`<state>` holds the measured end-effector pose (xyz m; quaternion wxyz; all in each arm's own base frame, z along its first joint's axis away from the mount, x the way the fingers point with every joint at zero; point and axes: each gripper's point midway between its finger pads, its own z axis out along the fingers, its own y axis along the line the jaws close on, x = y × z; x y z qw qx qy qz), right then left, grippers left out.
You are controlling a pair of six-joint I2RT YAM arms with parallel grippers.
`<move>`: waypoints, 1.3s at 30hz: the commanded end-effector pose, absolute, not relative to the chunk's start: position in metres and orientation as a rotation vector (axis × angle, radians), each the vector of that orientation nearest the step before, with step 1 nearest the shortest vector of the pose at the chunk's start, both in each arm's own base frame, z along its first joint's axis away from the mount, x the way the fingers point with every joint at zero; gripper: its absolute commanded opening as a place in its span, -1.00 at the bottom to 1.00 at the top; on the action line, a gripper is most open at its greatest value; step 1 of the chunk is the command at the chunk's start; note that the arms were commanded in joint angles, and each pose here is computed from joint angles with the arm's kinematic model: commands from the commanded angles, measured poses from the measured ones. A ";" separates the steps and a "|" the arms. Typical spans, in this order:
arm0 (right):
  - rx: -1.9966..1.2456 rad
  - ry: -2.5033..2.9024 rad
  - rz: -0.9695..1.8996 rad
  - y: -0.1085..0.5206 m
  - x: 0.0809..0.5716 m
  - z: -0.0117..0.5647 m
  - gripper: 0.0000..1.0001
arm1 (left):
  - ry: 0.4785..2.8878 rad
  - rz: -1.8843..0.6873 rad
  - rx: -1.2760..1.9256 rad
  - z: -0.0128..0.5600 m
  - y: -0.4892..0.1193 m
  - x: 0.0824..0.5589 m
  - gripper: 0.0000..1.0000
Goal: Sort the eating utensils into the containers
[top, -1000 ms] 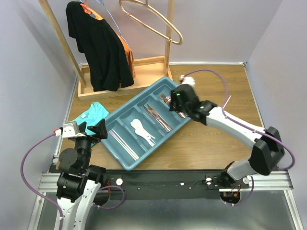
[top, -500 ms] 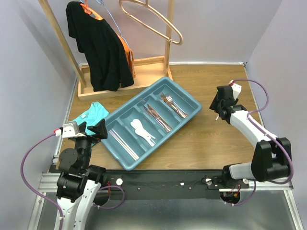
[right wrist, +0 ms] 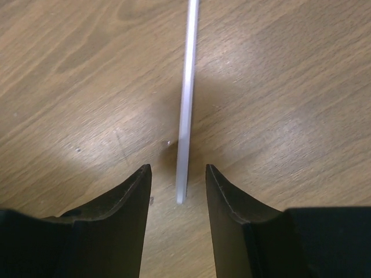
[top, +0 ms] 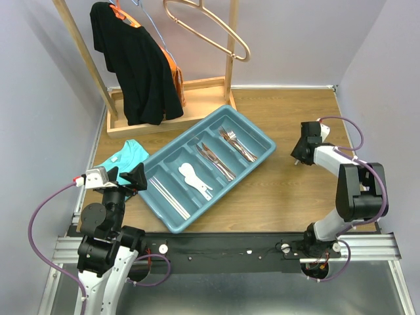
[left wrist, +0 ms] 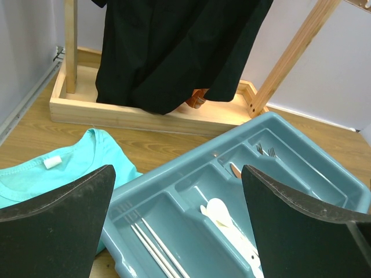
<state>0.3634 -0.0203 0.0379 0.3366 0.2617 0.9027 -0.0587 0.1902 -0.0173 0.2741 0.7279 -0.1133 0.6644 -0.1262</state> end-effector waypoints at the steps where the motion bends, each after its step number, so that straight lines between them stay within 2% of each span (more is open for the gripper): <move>1: 0.738 2.374 -0.131 -0.026 0.360 0.021 -0.08 | 1.326 -0.305 -0.248 0.298 -0.012 0.169 0.98; 6: 0.793 2.394 -0.138 -0.038 0.351 0.008 -0.31 | 1.326 -0.305 -0.248 0.298 -0.012 0.169 0.98; 9: 0.822 2.395 -0.152 -0.044 0.347 0.004 -0.51 | 1.325 -0.302 -0.248 0.298 -0.011 0.169 0.98; 10: 0.833 2.392 -0.157 -0.047 0.346 0.004 -0.66 | 1.325 -0.304 -0.249 0.298 -0.011 0.169 0.98; 12: 0.848 2.378 -0.163 -0.051 0.345 0.007 -0.82 | 1.327 -0.303 -0.249 0.298 -0.011 0.169 0.98; 13: 0.851 2.364 -0.165 -0.053 0.345 0.011 -0.98 | 1.325 -0.302 -0.248 0.298 -0.011 0.169 0.98; 22: 0.696 2.216 -0.015 -0.040 0.361 0.077 -0.98 | 1.327 -0.304 -0.248 0.297 -0.012 0.169 0.98; 26: 0.440 2.149 0.235 0.007 0.372 0.121 -0.99 | 1.324 -0.306 -0.247 0.298 -0.012 0.169 0.98; 30: 0.203 2.110 0.333 0.056 0.373 0.161 -0.99 | 1.326 -0.306 -0.247 0.298 -0.012 0.169 0.98; 39: -0.203 2.081 0.622 0.195 0.334 0.186 -0.99 | 1.328 -0.307 -0.244 0.298 -0.012 0.169 0.98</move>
